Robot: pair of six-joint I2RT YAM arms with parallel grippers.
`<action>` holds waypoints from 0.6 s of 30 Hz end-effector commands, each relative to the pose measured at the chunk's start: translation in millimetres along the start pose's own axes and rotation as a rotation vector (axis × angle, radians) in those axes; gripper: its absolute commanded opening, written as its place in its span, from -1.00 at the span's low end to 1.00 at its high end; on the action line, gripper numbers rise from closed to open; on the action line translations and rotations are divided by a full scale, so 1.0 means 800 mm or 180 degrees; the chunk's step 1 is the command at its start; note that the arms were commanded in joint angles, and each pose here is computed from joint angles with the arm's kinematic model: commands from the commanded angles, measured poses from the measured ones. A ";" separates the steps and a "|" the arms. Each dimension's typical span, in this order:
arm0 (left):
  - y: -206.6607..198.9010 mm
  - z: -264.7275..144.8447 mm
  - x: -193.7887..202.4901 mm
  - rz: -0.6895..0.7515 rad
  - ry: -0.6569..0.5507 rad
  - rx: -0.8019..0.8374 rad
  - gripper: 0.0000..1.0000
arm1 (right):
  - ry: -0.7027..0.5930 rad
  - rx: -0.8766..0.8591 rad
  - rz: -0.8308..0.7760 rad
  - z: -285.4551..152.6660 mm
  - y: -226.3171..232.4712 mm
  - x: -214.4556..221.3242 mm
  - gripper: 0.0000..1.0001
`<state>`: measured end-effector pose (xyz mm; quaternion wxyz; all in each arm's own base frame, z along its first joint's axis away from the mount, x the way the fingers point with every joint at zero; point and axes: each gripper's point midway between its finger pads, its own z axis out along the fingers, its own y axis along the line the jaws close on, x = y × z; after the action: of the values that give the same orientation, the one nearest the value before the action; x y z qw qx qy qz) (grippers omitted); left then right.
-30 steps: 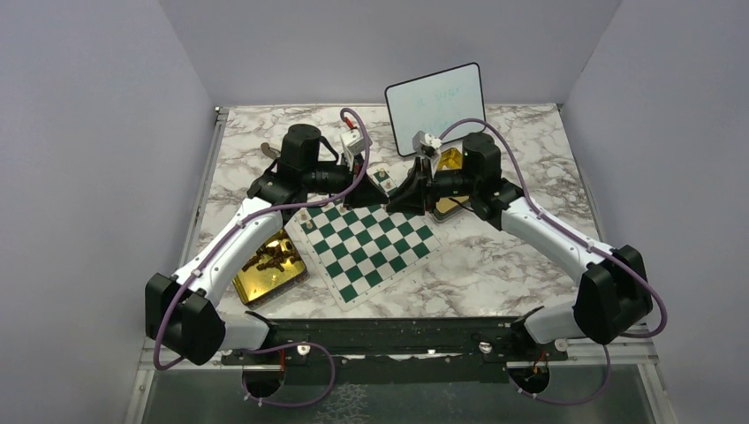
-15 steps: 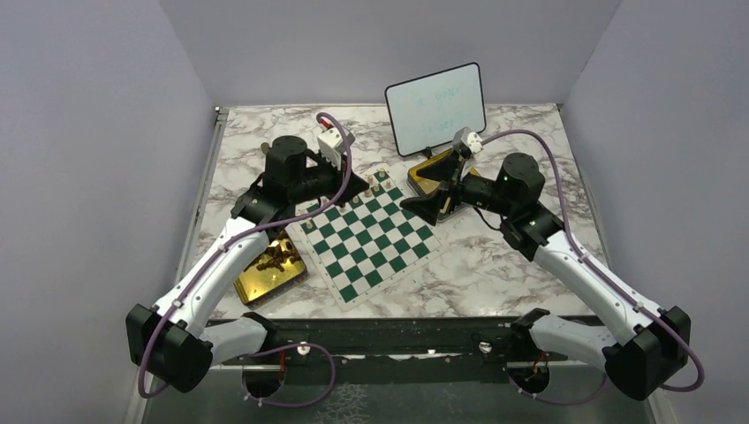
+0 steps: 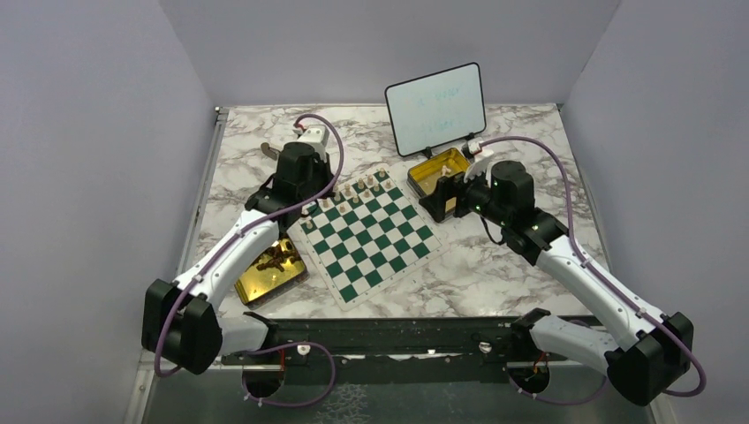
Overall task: Set up the chess pieces on the board
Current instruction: Place the chess piece on the chessboard.
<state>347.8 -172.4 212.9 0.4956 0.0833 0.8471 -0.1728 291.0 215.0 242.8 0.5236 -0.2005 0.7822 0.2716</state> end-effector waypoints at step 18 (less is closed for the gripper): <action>0.125 0.042 0.072 -0.0828 -0.0163 -0.1471 -1.00 | -0.0232 0.0382 0.0103 -0.046 -0.016 -0.004 1.00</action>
<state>367.6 -99.0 126.8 0.4682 -0.1247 0.8736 -0.0449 276.9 184.0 252.0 0.5535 -0.1468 0.7832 0.2423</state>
